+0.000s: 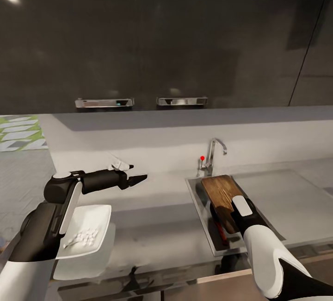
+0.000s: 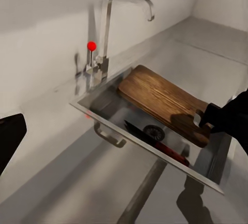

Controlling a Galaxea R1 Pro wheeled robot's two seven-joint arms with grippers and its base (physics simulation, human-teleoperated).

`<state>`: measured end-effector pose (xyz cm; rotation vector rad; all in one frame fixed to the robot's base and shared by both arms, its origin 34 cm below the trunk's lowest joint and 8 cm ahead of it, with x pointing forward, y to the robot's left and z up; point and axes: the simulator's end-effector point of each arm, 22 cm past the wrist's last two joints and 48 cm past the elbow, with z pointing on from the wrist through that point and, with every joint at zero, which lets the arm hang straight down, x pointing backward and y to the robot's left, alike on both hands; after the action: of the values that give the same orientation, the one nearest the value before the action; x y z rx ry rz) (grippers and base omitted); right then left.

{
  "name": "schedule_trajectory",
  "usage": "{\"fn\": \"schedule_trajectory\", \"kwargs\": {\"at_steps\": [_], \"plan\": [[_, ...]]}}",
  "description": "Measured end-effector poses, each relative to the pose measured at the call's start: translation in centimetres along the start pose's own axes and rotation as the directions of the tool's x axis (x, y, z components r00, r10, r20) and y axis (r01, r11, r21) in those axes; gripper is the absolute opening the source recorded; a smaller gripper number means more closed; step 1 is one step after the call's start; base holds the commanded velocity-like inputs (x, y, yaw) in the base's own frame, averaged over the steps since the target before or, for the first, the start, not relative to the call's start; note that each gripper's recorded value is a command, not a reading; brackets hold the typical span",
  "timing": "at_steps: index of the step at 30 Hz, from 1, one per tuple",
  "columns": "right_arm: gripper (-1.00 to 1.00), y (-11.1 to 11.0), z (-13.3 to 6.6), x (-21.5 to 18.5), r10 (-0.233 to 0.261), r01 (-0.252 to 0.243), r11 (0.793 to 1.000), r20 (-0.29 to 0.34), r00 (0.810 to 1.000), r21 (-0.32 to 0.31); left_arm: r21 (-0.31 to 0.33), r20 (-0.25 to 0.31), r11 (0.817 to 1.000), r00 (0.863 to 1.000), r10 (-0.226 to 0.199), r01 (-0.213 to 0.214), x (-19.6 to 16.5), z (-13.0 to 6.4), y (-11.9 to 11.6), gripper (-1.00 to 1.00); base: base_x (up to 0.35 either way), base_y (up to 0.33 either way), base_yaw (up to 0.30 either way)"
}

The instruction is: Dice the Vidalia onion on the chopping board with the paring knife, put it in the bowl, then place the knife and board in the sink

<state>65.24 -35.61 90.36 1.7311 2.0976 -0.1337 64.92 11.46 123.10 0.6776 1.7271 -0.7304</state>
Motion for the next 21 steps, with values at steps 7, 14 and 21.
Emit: {"fn": "schedule_trajectory", "kwargs": {"at_steps": [7, 14, 21], "plan": [[-1.00, -0.13, 0.33, 0.18, -0.002, 0.002, 1.000, -0.002, 1.000, 0.006, 0.001, -0.005, 1.000, 1.000, -0.006, 0.006, 0.34, 0.19, 0.18, 1.00, 0.000, 0.000, 0.000], [-1.00, -0.27, 0.65, 0.30, -0.005, 0.005, 1.000, -0.003, 1.000, 0.013, 0.001, -0.009, 1.000, 1.000, -0.011, 0.011, 0.65, 0.37, 0.35, 1.00, 0.000, 0.000, 0.000], [-1.00, -0.35, 0.82, 0.37, -0.006, 0.006, 1.000, -0.004, 1.000, 0.016, 0.001, -0.012, 1.000, 1.000, -0.013, 0.013, 0.82, 0.45, 0.45, 1.00, 0.000, 0.000, 0.000]]}}
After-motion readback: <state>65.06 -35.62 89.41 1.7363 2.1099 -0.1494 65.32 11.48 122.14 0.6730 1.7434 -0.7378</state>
